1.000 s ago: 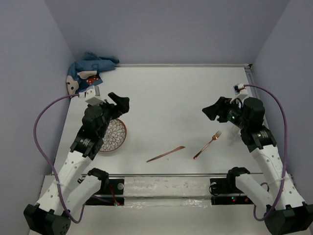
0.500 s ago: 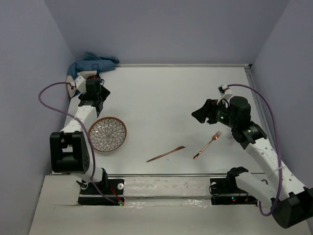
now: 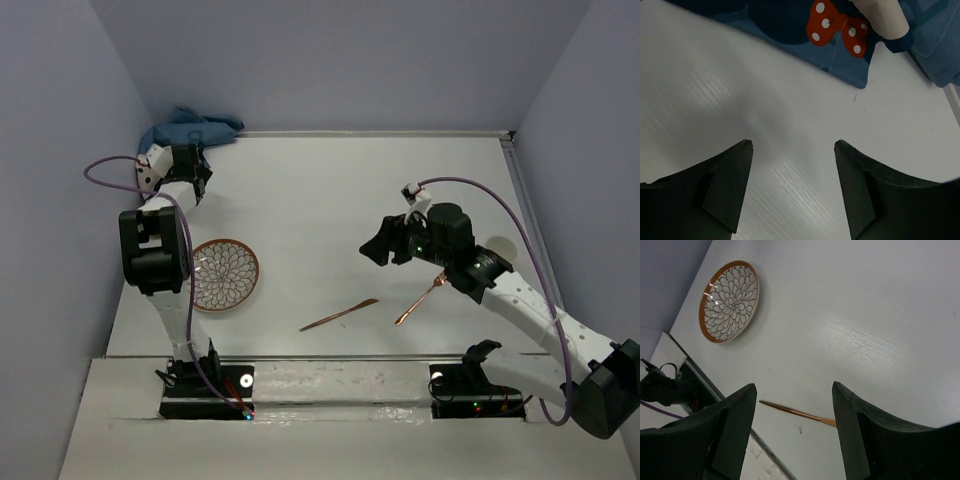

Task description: Set the dinner table for one person

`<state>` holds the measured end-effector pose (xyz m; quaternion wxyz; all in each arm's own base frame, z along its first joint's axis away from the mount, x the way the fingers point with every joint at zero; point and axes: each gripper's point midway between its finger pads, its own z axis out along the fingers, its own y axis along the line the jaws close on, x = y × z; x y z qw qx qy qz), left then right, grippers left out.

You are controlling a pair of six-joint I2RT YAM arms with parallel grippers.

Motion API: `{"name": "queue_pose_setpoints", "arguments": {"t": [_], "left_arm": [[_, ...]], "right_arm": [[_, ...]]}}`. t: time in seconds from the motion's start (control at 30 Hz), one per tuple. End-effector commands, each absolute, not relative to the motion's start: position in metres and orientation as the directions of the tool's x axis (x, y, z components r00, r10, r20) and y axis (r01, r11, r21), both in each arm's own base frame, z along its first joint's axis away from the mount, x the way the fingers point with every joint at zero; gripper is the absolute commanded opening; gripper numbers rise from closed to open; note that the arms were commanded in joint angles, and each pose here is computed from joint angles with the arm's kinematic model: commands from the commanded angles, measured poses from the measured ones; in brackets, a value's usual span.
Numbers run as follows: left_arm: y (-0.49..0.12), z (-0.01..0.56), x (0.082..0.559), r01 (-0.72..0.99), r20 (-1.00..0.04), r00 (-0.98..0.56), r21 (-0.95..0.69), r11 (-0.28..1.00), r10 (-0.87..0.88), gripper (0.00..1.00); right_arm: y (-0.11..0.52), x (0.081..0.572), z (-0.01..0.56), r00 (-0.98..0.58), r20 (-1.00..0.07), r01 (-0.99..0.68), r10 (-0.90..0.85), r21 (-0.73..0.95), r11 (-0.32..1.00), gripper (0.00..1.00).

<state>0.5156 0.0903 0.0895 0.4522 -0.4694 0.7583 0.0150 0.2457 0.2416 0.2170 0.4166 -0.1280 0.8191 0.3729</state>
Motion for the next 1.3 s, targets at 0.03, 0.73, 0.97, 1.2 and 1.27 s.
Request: {"name": "queue_pose_setpoints", "arguments": {"t": [0.03, 0.73, 0.97, 1.2, 1.27], "left_arm": [[0.111, 0.105, 0.552, -0.74, -0.714, -0.05, -0.444, 0.506, -0.699, 0.77], [0.113, 0.062, 0.618, -0.763, -0.612, -0.029, -0.498, 0.413, -0.791, 0.6], [0.113, 0.049, 0.607, -0.791, -0.609, -0.053, -0.458, 0.405, -0.791, 0.58], [0.118, 0.04, 0.615, -0.787, -0.59, -0.046, -0.475, 0.393, -0.806, 0.5], [0.116, 0.039, 0.621, -0.778, -0.583, -0.044, -0.49, 0.394, -0.811, 0.42]], "right_arm": [[0.258, 0.25, 0.222, -0.583, -0.807, -0.568, 0.097, 0.49, 0.661, 0.68], [0.297, 0.237, 0.198, -0.641, -0.766, -0.624, 0.039, 0.55, 0.555, 0.67], [0.299, 0.241, 0.198, -0.644, -0.763, -0.616, 0.045, 0.553, 0.561, 0.67], [0.303, 0.238, 0.202, -0.645, -0.763, -0.622, 0.048, 0.56, 0.547, 0.66], [0.302, 0.238, 0.202, -0.642, -0.765, -0.622, 0.049, 0.558, 0.549, 0.66]]}}
